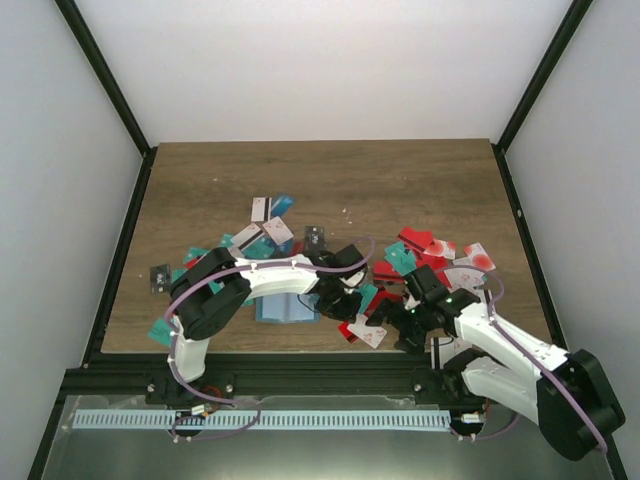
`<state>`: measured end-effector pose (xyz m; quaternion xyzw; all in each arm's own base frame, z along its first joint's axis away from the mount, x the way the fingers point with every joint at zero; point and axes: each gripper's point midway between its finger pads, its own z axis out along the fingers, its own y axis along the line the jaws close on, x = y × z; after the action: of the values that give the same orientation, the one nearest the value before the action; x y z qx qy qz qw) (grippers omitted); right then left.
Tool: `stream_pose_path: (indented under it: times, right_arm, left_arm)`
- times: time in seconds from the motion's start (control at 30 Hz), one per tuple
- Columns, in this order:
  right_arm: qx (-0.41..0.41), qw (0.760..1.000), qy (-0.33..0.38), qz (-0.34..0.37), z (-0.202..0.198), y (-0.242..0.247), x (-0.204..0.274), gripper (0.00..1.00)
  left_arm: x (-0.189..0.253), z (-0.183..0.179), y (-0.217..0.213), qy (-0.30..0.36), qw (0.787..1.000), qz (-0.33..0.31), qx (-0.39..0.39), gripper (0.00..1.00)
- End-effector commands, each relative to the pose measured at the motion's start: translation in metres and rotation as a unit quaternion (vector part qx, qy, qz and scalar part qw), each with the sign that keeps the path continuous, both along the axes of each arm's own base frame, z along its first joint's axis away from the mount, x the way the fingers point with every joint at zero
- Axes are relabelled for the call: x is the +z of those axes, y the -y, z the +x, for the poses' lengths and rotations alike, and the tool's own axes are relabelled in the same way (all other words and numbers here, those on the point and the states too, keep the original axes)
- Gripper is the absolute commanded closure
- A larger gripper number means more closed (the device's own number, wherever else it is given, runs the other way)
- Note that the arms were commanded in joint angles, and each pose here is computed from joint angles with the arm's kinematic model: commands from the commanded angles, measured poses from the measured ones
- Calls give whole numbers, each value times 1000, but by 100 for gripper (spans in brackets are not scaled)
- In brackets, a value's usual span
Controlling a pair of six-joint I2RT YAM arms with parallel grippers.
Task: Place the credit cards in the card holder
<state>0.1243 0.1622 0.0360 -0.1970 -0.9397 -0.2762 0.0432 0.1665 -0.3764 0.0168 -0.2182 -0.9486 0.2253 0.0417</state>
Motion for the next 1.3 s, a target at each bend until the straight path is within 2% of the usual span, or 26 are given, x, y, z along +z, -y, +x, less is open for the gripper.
stream_pose_path:
  times: [0.0, 0.43, 0.67, 0.83, 1.03, 1.27]
  right_arm:
    - [1, 999, -32, 5, -18, 1, -15, 0]
    - [-3, 997, -75, 17, -37, 3, -34, 0]
    - [-21, 998, -63, -3, -38, 13, -27, 0]
    - [-22, 997, -73, -4, -44, 15, -32, 0]
    - [-27, 997, -75, -6, -47, 17, -32, 0]
    - [-34, 997, -75, -5, -51, 20, -31, 0]
  left_arm:
    - [-24, -5, -6, -5, 1000, 28, 3, 91]
    - [-23, -34, 19, -16, 999, 1, -50, 91]
    - [15, -5, 19, 40, 999, -7, -2, 91]
    - [28, 13, 32, 64, 998, -17, -11, 91]
    - [19, 25, 53, 68, 997, -20, -28, 91]
    - [-13, 17, 46, 42, 998, 10, -42, 92]
